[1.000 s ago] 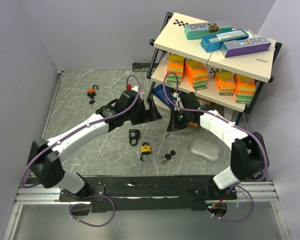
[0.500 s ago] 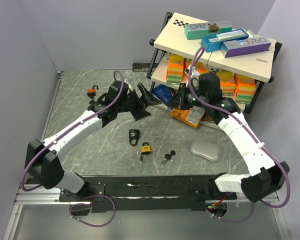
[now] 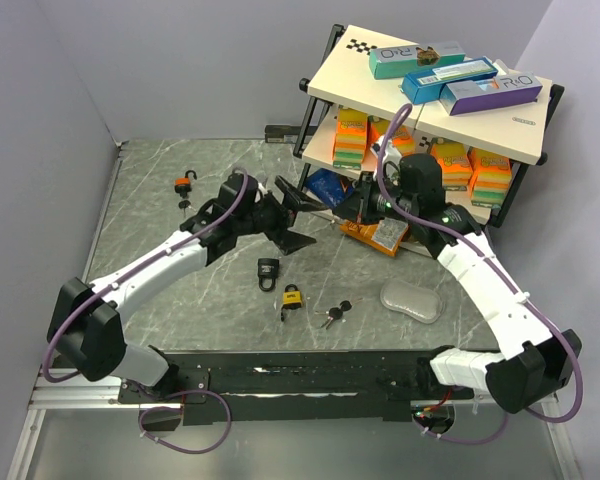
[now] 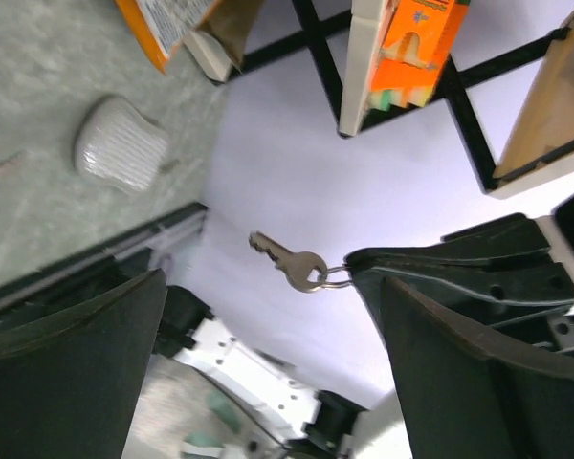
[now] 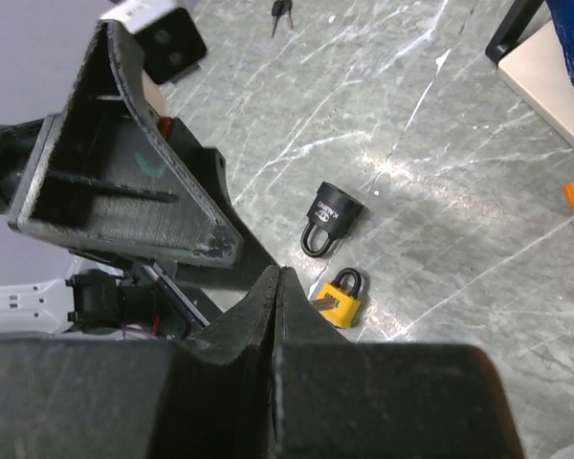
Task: Unlock with the key
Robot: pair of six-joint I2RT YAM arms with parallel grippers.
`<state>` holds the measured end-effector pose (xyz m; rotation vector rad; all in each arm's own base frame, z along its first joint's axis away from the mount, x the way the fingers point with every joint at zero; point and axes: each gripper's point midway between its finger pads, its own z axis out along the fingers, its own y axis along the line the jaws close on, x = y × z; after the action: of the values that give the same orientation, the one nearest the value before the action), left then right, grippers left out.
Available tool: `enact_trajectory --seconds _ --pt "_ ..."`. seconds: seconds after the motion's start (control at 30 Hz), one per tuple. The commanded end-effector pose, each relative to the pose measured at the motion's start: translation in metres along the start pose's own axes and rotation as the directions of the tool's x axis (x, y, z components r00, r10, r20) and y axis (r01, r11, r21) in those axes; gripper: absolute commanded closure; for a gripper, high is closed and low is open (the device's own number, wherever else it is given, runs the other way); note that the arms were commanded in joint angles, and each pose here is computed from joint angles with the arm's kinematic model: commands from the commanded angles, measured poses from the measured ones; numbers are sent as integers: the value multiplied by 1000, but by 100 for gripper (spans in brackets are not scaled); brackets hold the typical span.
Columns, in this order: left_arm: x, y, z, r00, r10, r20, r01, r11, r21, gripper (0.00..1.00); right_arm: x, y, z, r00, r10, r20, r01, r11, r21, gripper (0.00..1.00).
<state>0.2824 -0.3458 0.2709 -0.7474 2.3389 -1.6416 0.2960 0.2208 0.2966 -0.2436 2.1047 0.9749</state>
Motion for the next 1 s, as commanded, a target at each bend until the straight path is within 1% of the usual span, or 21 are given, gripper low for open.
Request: enact_trajectory --seconds 0.0,0.1,0.23,0.33,0.47,0.53,0.63,0.67,0.73,0.83,0.97 --pt "19 -20 -3 953 -287 -97 295 952 78 3 -14 22 -10 993 -73 89 80 993 -81 100" --pt "31 -13 -1 910 -387 -148 400 913 74 3 -13 27 -8 990 -103 100 112 989 -96 100" --pt "35 -11 7 903 -400 -155 411 910 49 3 -7 37 -4 987 -131 93 142 981 -131 100" --pt "33 -11 7 887 -438 -147 450 891 59 3 -3 37 -2 987 -137 82 147 980 -133 100" --pt "27 -9 6 867 -482 -126 493 867 79 7 2 36 1 988 -141 66 148 981 -125 100" --pt "25 -9 4 863 -490 -120 501 861 87 10 1 33 2 987 -141 71 148 983 -111 100" --pt "22 -11 0 861 -497 -106 507 854 115 10 -1 33 1 986 -147 74 154 983 -101 100" --pt "22 -17 -2 866 -486 -116 499 855 141 11 0 32 1 987 -144 71 151 984 -99 100" --pt "23 -20 0 872 -472 -133 488 860 149 11 -2 29 1 989 -124 76 129 989 -77 100" --pt "29 -17 9 890 -427 -160 448 886 124 13 -5 27 1 991 -107 75 112 992 -55 100" --pt "28 -2 11 887 -442 -132 454 888 77 13 -10 32 -3 988 -120 100 127 990 -66 100"
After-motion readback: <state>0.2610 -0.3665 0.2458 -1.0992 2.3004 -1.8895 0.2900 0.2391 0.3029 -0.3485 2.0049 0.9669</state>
